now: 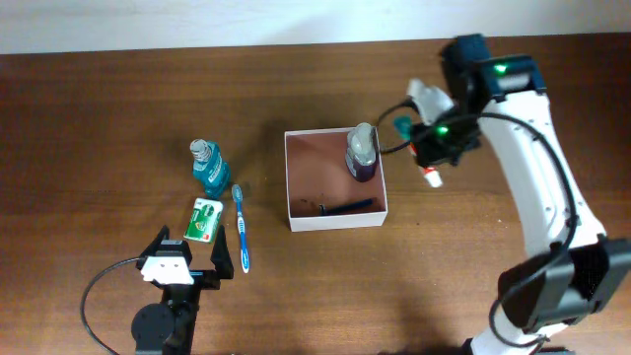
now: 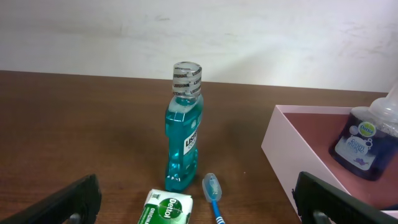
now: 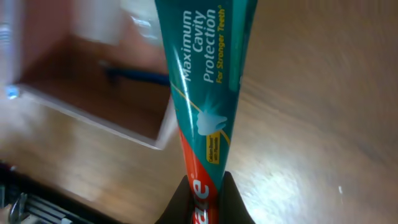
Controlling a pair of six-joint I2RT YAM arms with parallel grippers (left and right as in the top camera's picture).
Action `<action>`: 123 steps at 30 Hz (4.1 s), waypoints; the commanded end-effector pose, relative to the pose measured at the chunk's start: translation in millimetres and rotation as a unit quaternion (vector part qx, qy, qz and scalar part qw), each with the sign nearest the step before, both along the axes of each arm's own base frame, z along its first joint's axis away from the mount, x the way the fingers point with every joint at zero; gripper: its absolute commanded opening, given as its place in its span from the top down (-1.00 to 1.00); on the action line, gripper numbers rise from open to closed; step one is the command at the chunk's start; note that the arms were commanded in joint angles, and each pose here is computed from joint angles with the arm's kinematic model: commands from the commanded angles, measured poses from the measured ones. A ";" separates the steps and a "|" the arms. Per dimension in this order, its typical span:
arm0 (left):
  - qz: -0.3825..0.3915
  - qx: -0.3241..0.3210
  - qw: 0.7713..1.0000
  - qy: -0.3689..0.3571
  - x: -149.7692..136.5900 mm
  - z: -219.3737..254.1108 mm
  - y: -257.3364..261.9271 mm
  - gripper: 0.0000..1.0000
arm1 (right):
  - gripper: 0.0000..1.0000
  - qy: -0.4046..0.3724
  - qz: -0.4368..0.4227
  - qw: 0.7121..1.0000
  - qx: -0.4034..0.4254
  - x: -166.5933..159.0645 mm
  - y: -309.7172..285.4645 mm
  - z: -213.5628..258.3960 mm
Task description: Pack container
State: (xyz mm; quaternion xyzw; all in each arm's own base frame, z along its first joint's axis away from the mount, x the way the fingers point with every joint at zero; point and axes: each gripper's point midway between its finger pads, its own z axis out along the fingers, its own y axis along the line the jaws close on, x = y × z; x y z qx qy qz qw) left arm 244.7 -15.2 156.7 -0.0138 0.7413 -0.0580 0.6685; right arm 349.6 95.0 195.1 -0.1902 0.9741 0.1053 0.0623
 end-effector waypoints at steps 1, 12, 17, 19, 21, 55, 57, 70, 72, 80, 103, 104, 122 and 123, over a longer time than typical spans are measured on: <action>-0.002 -0.005 1.000 -0.002 -0.1 -0.8 -0.5 -0.99 | 0.92 -0.043 0.047 0.998 0.026 -12.5 36.9 33.7; -0.002 -0.005 1.000 -0.002 -0.1 -0.8 -0.5 -0.99 | 0.92 -0.096 0.184 0.978 0.040 -21.5 113.5 28.0; -0.002 -0.005 1.000 -0.002 -0.1 -0.8 -0.5 -0.99 | 0.92 -0.105 0.232 0.967 0.029 -23.7 133.9 4.3; -0.002 -0.005 1.000 -0.002 -0.1 -0.8 -0.5 -0.99 | 0.92 -0.101 0.238 0.966 0.006 -22.7 132.2 -10.4; -0.002 -0.005 1.000 -0.002 -0.1 -0.8 -0.5 -0.99 | 0.92 -0.097 0.236 0.966 -0.028 -18.9 125.0 -27.6; -0.002 -0.005 1.000 -0.002 -0.1 -0.8 -0.5 -0.99 | 0.55 -0.019 0.267 0.956 -0.122 -11.0 98.9 -141.2; -0.002 -0.005 1.000 -0.002 -0.1 -0.8 -0.5 -0.99 | 0.52 -0.024 0.264 0.957 -0.120 -9.6 100.3 -138.0; -0.002 -0.005 1.000 -0.002 -0.1 -0.8 -0.5 -0.99 | 0.41 -0.138 0.177 0.972 -0.065 26.8 109.1 -9.4; -0.002 -0.005 1.000 -0.002 -0.1 -0.8 -0.5 -0.99 | 0.39 -0.151 0.135 0.978 -0.059 34.4 93.1 11.3; -0.002 -0.005 1.000 -0.002 -0.1 -0.8 -0.5 -0.99 | 0.28 -0.147 -0.021 0.986 -0.071 55.6 -18.0 41.2; 0.049 0.004 0.999 -0.022 1.0 8.4 17.2 -0.99 | -0.97 -0.109 -0.409 0.903 -0.077 34.5 -249.5 38.8; 0.049 0.004 0.998 -0.026 1.1 10.5 17.2 -0.99 | -0.97 -0.115 -0.409 0.902 -0.077 37.2 -250.9 39.9; -0.026 0.159 0.966 0.201 51.4 120.9 5.5 -0.99 | -0.97 -0.142 -0.409 0.898 -0.075 49.5 -255.2 44.8; -0.043 0.154 0.963 0.216 63.5 128.2 -0.1 -0.99 | -0.97 -0.142 -0.409 0.898 -0.076 49.5 -255.2 44.8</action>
